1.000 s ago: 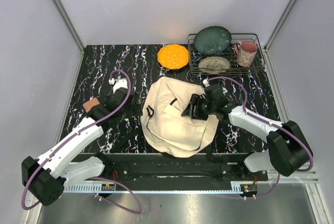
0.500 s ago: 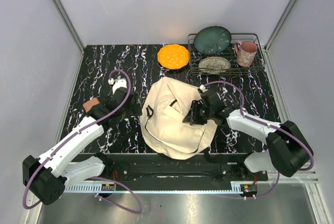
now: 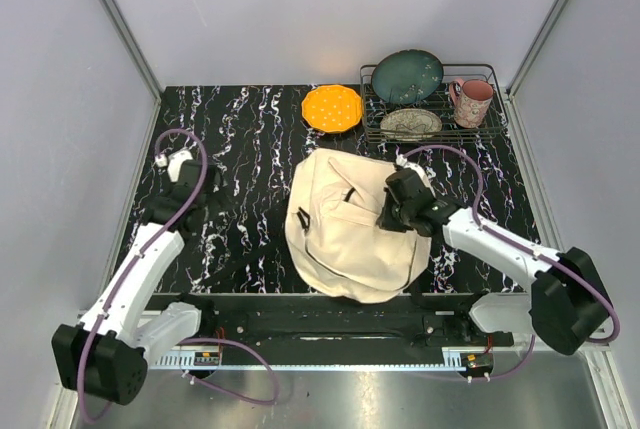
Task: Pack the student bag
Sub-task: Move the student bag to the center of the board, then pick up the personal item from the center of the board.
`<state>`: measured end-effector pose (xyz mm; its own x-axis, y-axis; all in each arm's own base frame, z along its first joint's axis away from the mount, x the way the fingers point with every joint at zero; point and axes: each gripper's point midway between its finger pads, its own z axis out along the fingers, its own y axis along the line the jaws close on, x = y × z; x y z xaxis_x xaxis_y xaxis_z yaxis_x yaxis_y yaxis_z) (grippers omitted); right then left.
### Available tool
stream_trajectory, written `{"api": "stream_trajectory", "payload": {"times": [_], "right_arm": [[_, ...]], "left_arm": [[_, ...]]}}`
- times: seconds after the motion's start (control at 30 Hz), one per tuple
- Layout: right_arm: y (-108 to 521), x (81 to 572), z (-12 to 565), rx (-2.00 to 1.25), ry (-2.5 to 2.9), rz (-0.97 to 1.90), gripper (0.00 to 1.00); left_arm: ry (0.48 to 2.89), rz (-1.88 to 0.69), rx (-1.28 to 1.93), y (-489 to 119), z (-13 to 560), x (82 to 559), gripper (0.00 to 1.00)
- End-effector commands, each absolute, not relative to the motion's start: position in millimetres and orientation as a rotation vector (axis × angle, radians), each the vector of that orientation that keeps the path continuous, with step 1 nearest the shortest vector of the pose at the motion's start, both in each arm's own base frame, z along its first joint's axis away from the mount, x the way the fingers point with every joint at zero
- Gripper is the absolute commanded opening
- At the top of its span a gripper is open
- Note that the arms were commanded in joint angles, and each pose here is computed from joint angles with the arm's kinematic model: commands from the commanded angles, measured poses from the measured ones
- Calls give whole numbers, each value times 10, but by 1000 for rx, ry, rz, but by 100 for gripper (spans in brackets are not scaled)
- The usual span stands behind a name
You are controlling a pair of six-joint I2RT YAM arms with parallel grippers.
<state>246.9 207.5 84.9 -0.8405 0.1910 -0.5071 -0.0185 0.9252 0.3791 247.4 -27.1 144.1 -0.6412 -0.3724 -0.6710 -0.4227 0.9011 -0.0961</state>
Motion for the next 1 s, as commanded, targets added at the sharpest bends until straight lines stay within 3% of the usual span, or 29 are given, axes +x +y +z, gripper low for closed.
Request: {"api": "stream_trajectory", "payload": {"times": [0.0,0.2,0.27,0.3,0.33,0.37,0.47,0.67,0.9,0.97], "right_arm": [[1426,2691,1048,195,2422,155,3],[1624,2546,1111,69,2485,318,12],[1705,2494,1180,94,2450,426,20],[1676,2430,1189,112,2439,445,27],[1656,2405,1208,131,2432,450,45],[1639,2358,1233,154,2434,462,53],[1641,2298,1541,194,2352,552,68],[1945,2211,2150,172,2198,877,74],[2314,2145,2011,149,2267,1067,74],[2304,2099,1957,152,2287,1066,73]], "left_arm": [[2309,41,-733,-50,1357,2459,99],[2318,-110,-784,-115,1289,2541,99],[2325,-148,-772,-171,1290,2559,99],[2332,-141,-768,-168,1288,2555,99],[2327,-123,-778,-138,1312,2556,99],[2311,-71,-799,-62,1324,2550,99],[2270,-22,-868,85,1333,2501,99],[2213,-15,-982,385,1329,2541,99],[2165,-109,-1282,960,1020,2751,99],[2170,-26,-1317,1154,995,2767,99]]}}
